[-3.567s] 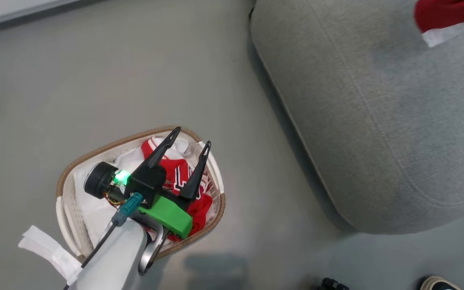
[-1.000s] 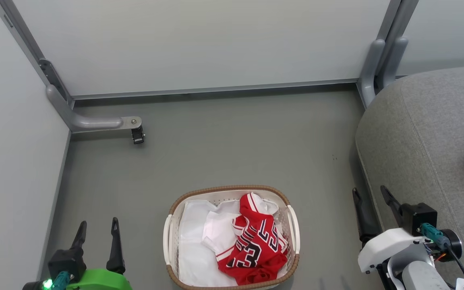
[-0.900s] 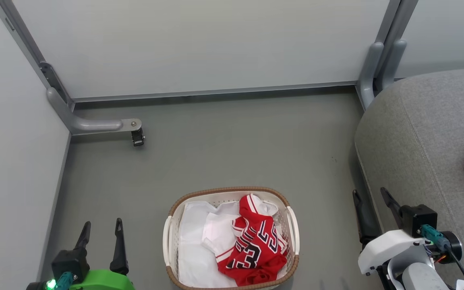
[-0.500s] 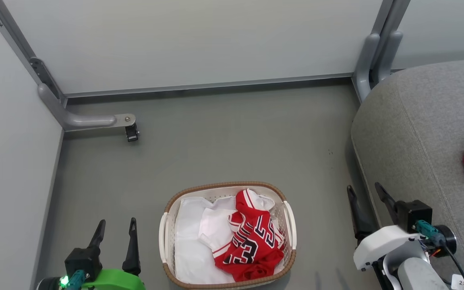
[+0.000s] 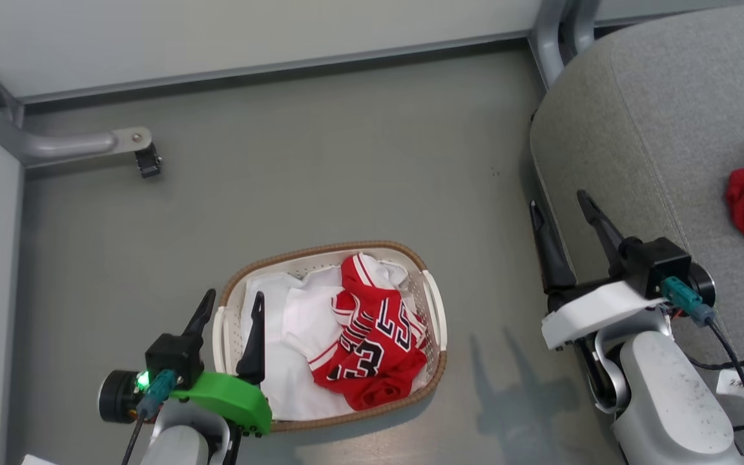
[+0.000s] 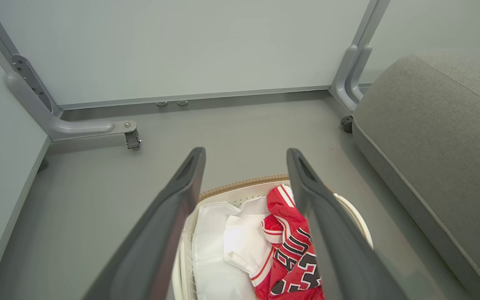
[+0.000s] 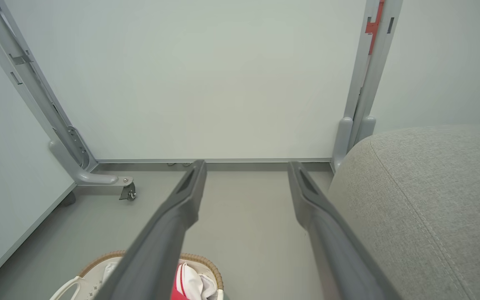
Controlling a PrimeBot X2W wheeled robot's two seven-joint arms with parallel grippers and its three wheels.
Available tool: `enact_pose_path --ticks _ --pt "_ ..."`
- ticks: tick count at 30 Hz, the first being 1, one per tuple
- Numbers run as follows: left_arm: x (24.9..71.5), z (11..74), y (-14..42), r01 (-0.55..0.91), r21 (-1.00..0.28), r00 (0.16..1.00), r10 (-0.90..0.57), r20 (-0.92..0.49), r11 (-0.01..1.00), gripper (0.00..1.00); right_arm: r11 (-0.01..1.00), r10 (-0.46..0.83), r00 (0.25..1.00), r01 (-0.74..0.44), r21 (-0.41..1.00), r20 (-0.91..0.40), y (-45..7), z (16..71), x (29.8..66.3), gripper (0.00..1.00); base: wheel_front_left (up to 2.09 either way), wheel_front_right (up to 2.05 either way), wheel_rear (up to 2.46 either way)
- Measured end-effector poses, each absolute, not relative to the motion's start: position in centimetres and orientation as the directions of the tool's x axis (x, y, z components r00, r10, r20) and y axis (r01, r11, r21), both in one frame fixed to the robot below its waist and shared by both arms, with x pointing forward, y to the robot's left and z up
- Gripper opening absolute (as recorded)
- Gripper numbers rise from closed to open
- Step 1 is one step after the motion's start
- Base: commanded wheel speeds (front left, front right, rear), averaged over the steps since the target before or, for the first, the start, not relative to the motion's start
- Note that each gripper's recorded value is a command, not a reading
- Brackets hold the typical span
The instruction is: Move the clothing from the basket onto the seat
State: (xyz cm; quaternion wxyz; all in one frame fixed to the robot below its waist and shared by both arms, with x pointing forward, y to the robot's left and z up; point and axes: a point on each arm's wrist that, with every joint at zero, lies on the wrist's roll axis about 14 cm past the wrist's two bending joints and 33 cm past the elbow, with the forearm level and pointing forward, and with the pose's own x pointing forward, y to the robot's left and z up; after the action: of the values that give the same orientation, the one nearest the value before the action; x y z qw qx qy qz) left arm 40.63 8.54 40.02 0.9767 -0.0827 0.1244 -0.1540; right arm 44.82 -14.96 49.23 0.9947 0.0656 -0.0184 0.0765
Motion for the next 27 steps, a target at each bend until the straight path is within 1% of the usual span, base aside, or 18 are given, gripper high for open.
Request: enact_pose_path --ticks 6,15,20,23,27 --pt "42.7 38.2 3.9 0.408 -0.218 0.859 -0.454 -0.238 0.887 1.0 0.985 0.105 0.992 -0.114 0.127 0.072 -16.8 49.5 46.6 1.0 0.0 0.0 0.0" --pt "45.0 33.8 0.1 0.538 -0.239 0.754 -0.588 -0.293 0.808 1.0 0.991 0.03 0.997 -0.039 0.128 0.067 -19.9 48.3 48.3 1.0 0.0 0.0 0.0" --pt "45.0 30.2 -1.8 0.595 -0.263 0.673 -0.65 -0.353 0.759 1.0 0.991 -0.003 0.999 -0.004 0.134 0.05 -21.2 47.2 48.7 1.0 0.0 0.0 0.0" --pt "43.7 27.2 -2.7 0.606 -0.312 0.604 -0.679 -0.418 0.732 1.0 0.992 -0.019 0.999 0.014 0.125 0.038 -22.0 46.5 48.8 1.0 0.0 0.0 0.0" --pt "43.0 24.8 -4.3 0.624 -0.362 0.529 -0.715 -0.457 0.693 1.0 0.992 -0.038 0.999 0.036 0.12 0.014 -22.8 45.3 48.9 1.0 0.0 0.0 0.0"
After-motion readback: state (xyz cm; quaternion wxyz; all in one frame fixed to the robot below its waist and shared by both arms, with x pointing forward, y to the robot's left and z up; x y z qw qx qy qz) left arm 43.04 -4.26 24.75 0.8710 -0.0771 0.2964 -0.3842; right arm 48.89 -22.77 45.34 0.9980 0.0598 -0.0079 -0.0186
